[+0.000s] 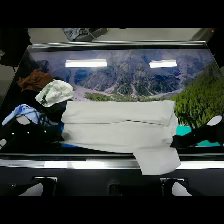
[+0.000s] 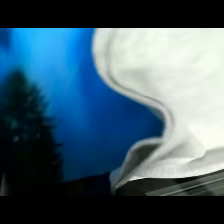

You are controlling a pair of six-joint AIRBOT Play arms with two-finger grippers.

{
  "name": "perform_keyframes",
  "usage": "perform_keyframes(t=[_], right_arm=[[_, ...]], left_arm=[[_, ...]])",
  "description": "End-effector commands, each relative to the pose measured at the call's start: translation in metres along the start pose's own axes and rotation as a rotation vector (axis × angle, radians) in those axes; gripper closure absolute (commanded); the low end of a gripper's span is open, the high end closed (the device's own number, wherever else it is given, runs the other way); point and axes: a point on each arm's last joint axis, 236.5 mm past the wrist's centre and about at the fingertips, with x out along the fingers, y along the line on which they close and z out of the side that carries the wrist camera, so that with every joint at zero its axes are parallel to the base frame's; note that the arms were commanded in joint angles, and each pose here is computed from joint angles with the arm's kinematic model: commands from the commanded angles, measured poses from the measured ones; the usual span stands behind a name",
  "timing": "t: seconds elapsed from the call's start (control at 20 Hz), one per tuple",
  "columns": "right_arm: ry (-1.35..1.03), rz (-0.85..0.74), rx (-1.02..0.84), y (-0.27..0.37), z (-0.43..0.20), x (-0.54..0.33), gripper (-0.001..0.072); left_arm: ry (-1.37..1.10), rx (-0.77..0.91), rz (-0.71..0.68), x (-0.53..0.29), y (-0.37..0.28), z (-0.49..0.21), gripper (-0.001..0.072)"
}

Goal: Fold the shirts.

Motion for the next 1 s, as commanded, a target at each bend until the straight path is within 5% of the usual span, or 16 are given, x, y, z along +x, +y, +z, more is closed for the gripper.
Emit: perform_keyframes(t=[0.0,0.45,0.95], right_arm=[[-0.150,-0.063,-0.077,0.012,0.031,-0.060,0.0668],[-0.759,-0.070,-0.103,0.041,0.216,-0.120,0.0668],[-0.619,-0.021,0.048,-0.005,0.261,-0.031,0.0663]], left_arm=[[-0.180,0.030,-0.012,-0.054,-0.027,0.039,0.0675],[-0.268,0.062,-0.021,-0.068,-0.037,0.165,0.0674],[-0.095,-0.002,-0.063,0.015,-0.021,0.210,0.0671]])
